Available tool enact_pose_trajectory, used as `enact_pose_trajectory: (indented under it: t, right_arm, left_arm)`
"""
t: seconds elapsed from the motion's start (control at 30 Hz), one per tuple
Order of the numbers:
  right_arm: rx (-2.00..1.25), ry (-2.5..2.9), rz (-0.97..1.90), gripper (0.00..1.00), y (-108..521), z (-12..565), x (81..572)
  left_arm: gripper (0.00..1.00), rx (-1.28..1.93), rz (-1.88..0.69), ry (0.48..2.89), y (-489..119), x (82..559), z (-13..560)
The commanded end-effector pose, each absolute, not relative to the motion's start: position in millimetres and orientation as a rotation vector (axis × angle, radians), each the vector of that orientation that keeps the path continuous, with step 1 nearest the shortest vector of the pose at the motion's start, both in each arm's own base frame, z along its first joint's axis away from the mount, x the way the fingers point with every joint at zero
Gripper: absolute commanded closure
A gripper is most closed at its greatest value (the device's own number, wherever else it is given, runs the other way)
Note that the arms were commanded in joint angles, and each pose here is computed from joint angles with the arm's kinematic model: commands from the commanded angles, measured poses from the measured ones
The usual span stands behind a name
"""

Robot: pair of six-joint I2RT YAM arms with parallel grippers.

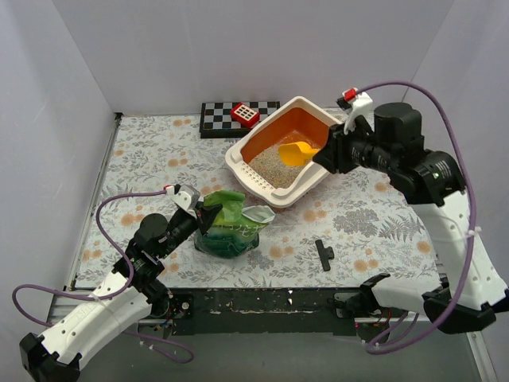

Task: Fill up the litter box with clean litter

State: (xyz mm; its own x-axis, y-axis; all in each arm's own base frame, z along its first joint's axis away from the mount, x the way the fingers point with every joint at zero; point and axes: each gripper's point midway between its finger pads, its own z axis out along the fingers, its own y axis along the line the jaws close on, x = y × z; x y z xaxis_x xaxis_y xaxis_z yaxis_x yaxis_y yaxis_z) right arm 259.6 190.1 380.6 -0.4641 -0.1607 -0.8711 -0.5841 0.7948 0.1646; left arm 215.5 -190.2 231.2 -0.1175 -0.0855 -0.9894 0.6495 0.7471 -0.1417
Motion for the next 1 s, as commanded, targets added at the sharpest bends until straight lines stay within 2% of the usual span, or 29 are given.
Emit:
enact_pose_trajectory:
  t: [0.0,0.33,0.97]
  right_arm:
    - [-0.670,2.046,0.812,0.99,204.8,372.9,204.2]
    - [-0.769,2.084,0.959,0.99,203.6,345.0,158.2]
    - [-0.798,2.112,1.087,0.99,233.5,306.2,170.1]
  left_arm:
    - [1.00,0.549,-0.708,1.570,-198.6,206.7,231.3]
    - [1.00,0.550,-0.702,1.575,-198.6,207.5,229.2]
    - [1.00,0.562,-0.707,1.572,-199.6,206.4,229.2]
